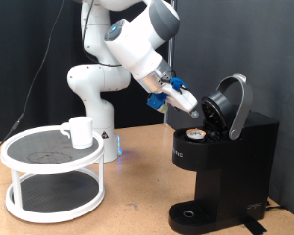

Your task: Make a cup of coffee with the keurig machine

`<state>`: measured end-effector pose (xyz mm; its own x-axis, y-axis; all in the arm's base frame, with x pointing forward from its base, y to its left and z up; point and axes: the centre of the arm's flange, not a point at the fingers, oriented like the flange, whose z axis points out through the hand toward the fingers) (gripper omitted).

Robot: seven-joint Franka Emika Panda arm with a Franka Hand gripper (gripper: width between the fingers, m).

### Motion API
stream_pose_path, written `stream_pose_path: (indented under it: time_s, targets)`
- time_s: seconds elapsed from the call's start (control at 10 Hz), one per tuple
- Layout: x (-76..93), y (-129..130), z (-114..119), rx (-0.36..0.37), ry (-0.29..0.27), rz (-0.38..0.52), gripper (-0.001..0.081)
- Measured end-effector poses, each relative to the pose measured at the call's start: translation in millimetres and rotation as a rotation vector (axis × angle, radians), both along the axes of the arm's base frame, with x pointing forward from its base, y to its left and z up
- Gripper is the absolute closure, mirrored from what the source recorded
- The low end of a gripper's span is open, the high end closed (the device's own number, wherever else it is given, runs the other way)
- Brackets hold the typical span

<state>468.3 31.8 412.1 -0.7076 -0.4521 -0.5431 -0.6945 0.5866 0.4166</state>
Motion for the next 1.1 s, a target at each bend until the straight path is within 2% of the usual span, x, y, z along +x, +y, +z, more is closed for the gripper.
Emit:
stream_pose_path:
  time_s: [0.3,0.9,1.1]
  targets:
    - [4.3,-10.7,21.0,0.046,-0.027,-0.048,0.0072]
    - [3.0,-41.3,107.3,0.130,-0.078,-0.118,0.0072]
    - [-0.2,-52.3,127.3,0.163,-0.070,-0.116,0.0072]
